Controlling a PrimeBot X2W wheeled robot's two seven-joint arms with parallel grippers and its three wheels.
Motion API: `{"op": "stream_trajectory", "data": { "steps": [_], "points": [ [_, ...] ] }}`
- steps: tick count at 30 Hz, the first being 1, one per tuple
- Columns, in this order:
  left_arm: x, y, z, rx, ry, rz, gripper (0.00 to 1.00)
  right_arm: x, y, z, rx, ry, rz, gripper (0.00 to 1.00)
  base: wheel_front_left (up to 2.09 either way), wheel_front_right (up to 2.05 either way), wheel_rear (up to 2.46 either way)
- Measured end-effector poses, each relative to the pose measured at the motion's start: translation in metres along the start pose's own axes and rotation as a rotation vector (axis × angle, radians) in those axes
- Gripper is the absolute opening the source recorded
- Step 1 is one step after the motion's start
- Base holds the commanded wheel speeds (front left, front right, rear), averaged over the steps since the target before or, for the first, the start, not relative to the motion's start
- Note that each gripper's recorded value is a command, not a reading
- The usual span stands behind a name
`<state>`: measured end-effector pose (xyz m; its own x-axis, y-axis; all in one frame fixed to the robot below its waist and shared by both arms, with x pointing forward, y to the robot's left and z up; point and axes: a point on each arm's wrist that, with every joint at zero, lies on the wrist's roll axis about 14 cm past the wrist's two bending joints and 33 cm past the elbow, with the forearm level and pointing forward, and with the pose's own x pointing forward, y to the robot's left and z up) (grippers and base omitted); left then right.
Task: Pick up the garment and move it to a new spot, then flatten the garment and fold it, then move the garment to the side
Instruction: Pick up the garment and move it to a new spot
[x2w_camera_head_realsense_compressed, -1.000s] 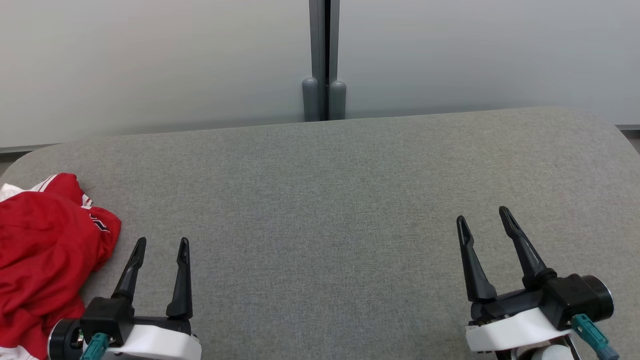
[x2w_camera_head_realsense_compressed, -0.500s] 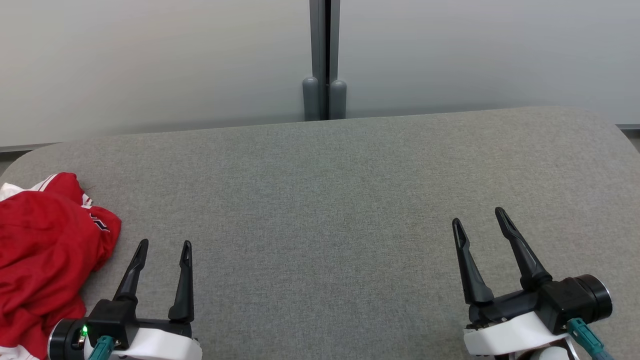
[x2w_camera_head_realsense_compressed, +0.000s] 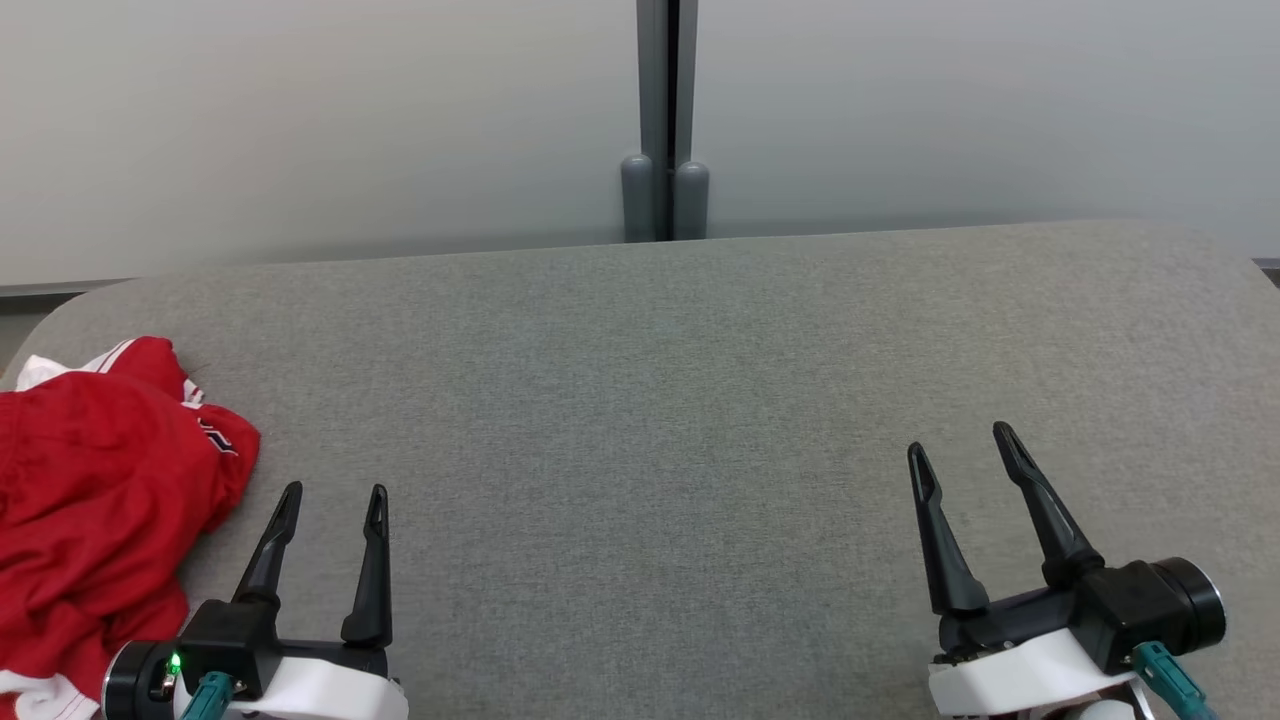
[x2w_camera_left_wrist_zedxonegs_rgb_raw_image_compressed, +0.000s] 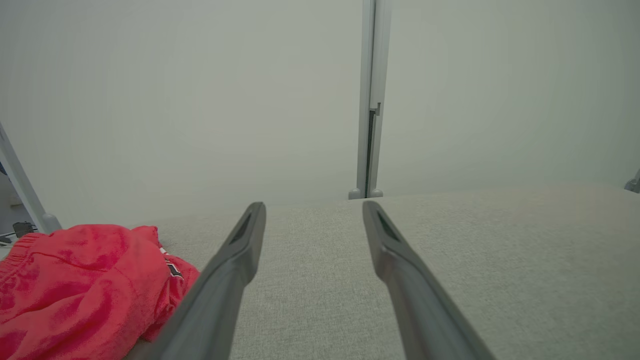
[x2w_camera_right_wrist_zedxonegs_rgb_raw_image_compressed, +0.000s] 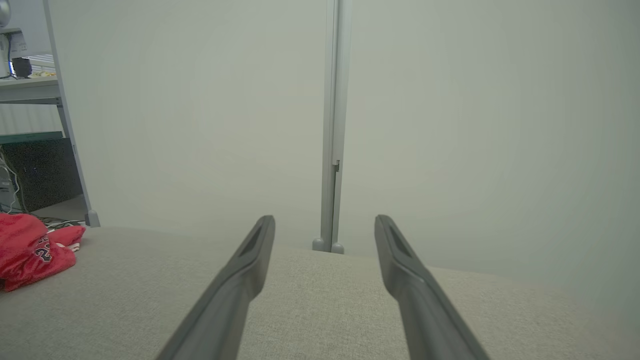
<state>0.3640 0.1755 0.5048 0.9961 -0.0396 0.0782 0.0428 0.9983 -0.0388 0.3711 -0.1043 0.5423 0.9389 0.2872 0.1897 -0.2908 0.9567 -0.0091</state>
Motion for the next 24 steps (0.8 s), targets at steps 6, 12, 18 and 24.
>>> {"op": "stream_trajectory", "data": {
  "steps": [6, 12, 18, 24],
  "points": [
    [-0.014, 0.021, 0.002, -0.002, -0.004, 0.073, 1.00, 0.007, 0.026, -0.009, 0.020, 0.021, 0.080, 1.00, 0.00, 0.00, 0.00],
    [-0.043, 0.053, 0.002, 0.001, 0.001, 0.195, 1.00, 0.019, 0.063, -0.017, 0.043, 0.037, 0.198, 1.00, 0.00, 0.00, 0.00],
    [-0.087, 0.096, 0.000, 0.001, 0.013, 0.369, 1.00, 0.029, 0.107, -0.021, 0.064, 0.046, 0.334, 1.00, 0.00, 0.00, 0.00],
    [-0.122, 0.126, 0.007, -0.012, -0.006, 0.505, 1.00, 0.036, 0.143, -0.024, 0.083, 0.047, 0.442, 1.00, 0.00, 0.00, 0.00]
  ]
}}
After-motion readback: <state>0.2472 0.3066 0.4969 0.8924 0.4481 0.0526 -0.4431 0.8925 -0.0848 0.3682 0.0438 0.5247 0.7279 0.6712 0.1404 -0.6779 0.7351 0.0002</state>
